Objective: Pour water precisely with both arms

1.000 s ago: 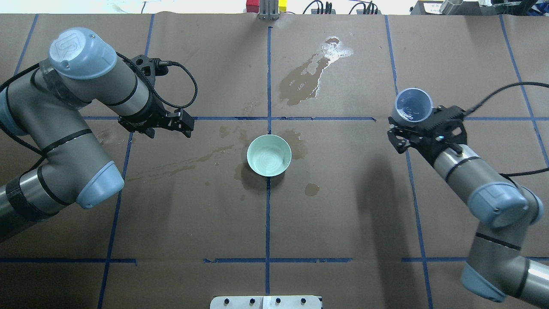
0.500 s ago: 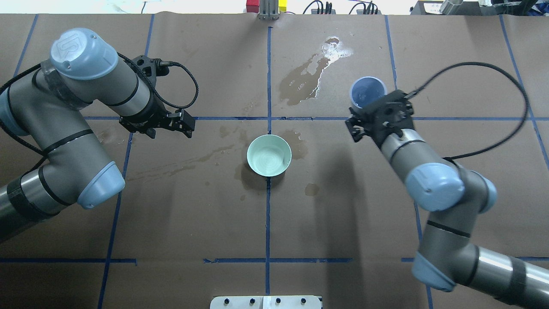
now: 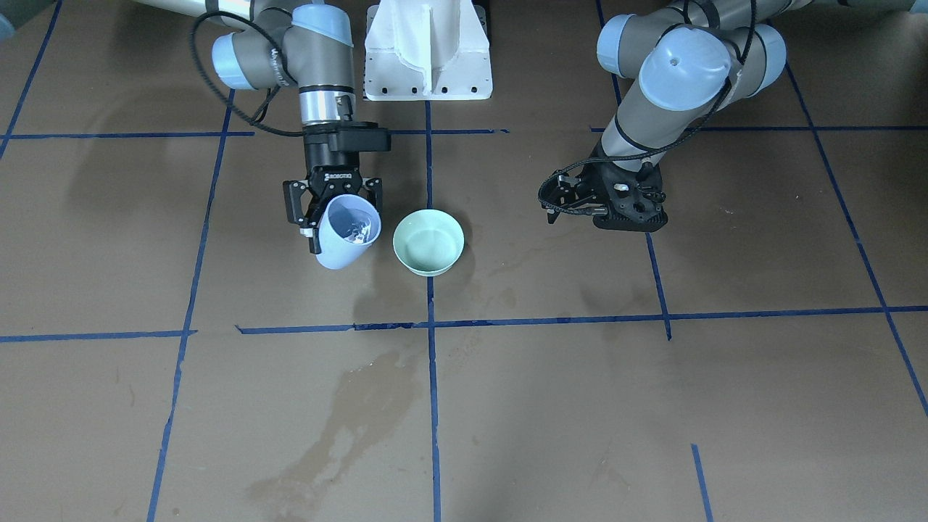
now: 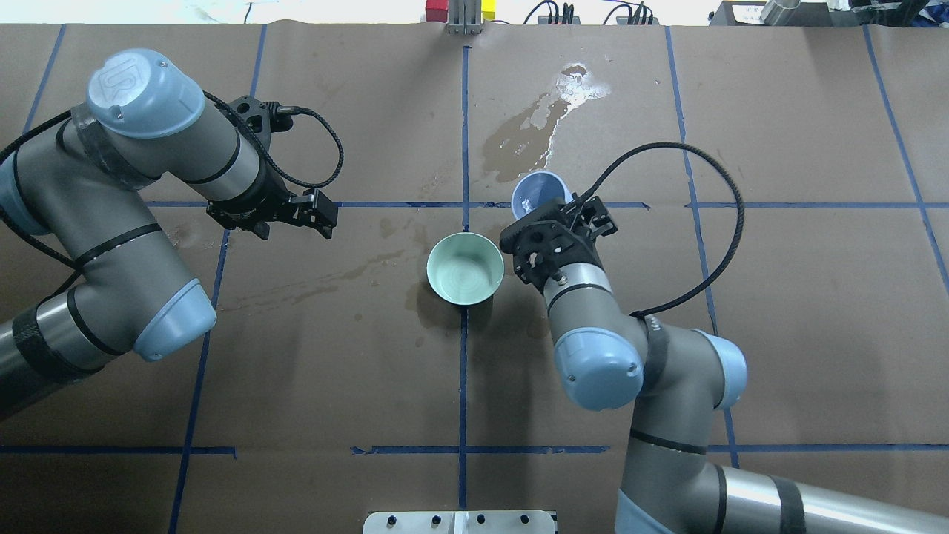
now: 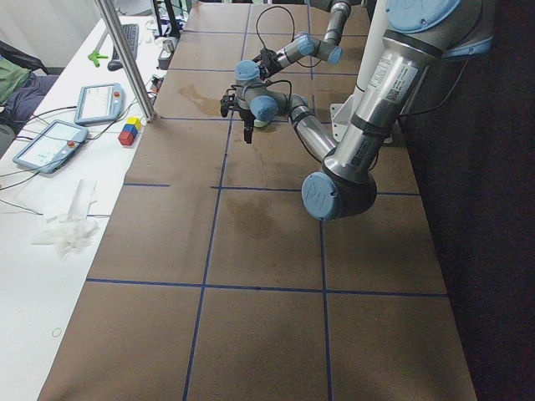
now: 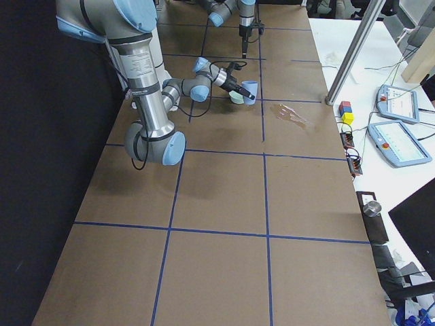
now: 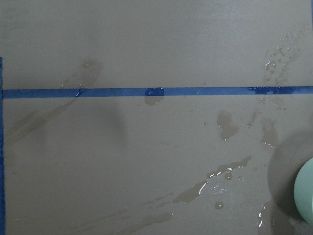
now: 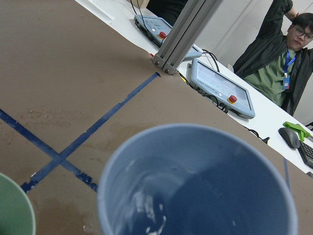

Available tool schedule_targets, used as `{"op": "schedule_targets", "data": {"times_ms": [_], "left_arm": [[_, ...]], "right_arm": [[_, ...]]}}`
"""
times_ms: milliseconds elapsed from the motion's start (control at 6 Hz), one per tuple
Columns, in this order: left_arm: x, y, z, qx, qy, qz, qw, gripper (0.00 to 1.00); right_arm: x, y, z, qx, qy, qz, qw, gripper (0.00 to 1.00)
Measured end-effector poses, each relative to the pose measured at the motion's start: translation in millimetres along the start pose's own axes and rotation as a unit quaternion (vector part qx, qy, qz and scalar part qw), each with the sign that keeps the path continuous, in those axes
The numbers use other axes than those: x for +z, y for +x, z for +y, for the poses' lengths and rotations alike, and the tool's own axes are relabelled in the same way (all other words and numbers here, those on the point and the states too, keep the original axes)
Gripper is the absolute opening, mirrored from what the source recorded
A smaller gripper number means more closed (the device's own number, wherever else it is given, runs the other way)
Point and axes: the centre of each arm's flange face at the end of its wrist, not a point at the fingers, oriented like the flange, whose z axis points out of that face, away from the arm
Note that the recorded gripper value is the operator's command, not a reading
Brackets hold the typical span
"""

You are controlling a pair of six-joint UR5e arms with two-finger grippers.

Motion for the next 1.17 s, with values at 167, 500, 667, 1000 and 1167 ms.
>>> {"op": "schedule_targets", "data": {"times_ms": [167,500,667,1000,1167], "left_arm": [[0.0,0.0,0.0,0.0,0.0,0.0,1.0,1.0],[0.0,0.0,0.0,0.0,0.0,0.0,1.0,1.0],[0.0,0.0,0.0,0.0,0.0,0.0,1.0,1.0],[0.0,0.0,0.0,0.001,0.0,0.0,1.0,1.0],[0.0,0.0,0.0,0.001,0.0,0.0,1.0,1.0]], "right_arm": [[4.6,-14.5,5.1,-0.02,-0.005,0.014,0.9997,0.0],[9.4,-24.7,3.2,-0.079,-0.02,0.049,0.9955,0.0],[7.5,-27.8,-1.6,-0.113,-0.022,0.063,0.9913,0.0],[0.5,-36.3,-3.6,-0.184,-0.015,0.085,0.9791,0.0],[-2.2,-40.0,-6.2,-0.223,-0.016,0.096,0.9699,0.0]]}}
